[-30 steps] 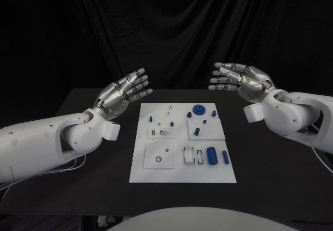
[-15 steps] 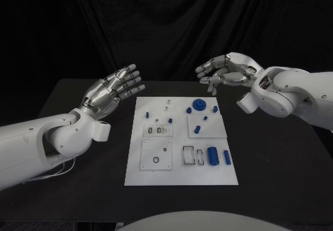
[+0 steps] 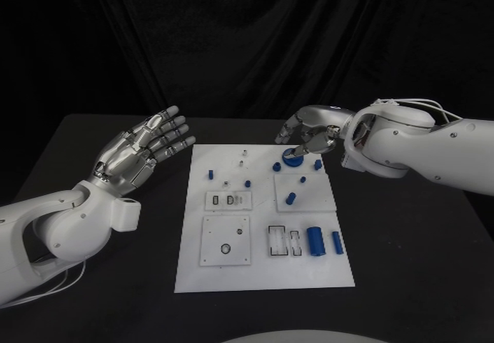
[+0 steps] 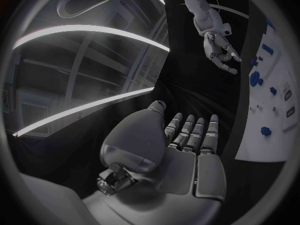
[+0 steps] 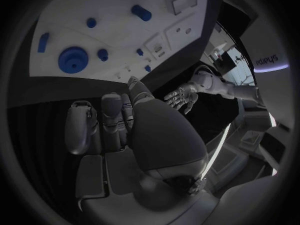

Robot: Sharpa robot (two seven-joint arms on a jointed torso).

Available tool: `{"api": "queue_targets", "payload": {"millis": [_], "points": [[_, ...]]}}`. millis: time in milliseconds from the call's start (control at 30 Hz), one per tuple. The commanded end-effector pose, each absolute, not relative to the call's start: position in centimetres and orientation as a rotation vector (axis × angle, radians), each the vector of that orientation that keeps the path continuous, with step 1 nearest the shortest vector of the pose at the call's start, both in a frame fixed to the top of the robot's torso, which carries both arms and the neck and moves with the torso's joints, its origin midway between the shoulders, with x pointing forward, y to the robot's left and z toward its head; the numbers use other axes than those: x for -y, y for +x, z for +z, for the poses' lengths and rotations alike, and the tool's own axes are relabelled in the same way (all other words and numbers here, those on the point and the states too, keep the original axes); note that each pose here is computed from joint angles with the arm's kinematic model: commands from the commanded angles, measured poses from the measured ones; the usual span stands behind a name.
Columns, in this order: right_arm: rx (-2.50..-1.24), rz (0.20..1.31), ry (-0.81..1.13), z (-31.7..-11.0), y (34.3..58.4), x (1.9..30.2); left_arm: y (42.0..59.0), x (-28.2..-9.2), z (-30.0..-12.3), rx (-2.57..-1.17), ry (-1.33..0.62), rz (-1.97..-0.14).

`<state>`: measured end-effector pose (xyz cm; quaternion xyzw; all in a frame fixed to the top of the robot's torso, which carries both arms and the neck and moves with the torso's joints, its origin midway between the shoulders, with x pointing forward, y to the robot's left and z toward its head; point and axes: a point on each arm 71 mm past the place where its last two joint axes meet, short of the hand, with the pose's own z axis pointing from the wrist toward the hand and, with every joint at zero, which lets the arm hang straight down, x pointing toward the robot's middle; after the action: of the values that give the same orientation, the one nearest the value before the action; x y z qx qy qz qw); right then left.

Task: Assemble the parts on the task board

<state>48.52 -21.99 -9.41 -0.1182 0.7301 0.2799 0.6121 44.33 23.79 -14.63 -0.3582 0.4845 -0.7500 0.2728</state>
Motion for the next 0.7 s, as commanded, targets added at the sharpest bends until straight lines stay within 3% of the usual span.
{"api": "queue_targets", "payload": {"millis": [33, 700], "points": [[-1.580, 0.387, -0.447, -9.0, 48.3, 22.1, 44.1, -24.5, -12.8, -0.986, -0.863, -2.134], [-1.565, 0.318, -0.491, -9.1, 47.3, 23.0, 43.9, -24.6, -12.8, -0.988, -0.890, -2.138]]}}
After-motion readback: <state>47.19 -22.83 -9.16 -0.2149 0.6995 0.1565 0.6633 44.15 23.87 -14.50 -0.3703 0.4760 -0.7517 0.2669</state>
